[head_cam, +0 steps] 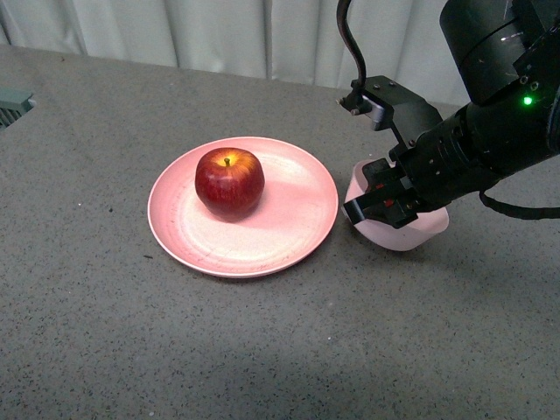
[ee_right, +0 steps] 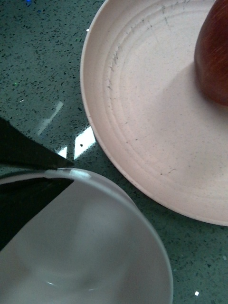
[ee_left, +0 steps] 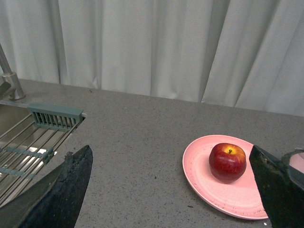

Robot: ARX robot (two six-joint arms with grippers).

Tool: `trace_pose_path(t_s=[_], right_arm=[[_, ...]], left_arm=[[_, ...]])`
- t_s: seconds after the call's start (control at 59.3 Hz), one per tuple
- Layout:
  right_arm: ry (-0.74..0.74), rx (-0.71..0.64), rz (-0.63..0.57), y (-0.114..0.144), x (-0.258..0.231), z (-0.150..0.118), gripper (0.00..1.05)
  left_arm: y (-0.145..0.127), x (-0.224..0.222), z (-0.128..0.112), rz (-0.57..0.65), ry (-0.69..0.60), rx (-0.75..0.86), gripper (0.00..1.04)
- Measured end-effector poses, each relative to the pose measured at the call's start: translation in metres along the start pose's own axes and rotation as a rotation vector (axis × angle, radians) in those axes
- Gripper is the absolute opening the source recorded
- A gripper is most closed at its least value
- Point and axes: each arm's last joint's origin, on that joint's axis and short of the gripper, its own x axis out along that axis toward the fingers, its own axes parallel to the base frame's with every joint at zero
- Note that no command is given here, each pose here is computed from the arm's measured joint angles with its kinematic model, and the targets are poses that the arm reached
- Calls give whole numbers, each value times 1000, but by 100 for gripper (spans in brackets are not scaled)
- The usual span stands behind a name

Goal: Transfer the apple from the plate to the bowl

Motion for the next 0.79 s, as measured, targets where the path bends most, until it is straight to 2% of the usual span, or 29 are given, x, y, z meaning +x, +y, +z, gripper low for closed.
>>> trace_pose_path(t_s=[0.236, 0.573, 0.758, 0.792], right_arm=[[-127, 24, -12, 0, -8, 0, 45], [-423, 120, -164, -10, -74, -5, 97], [-613, 193, -221, -15, -107, -19, 95], [-708, 190, -371, -15, -108, -22, 89]], left_arm=[[0, 0, 0, 0, 0, 0, 98], [0, 0, 0, 0, 0, 0, 98], [0, 0, 0, 0, 0, 0, 98], [0, 0, 0, 0, 0, 0, 98]])
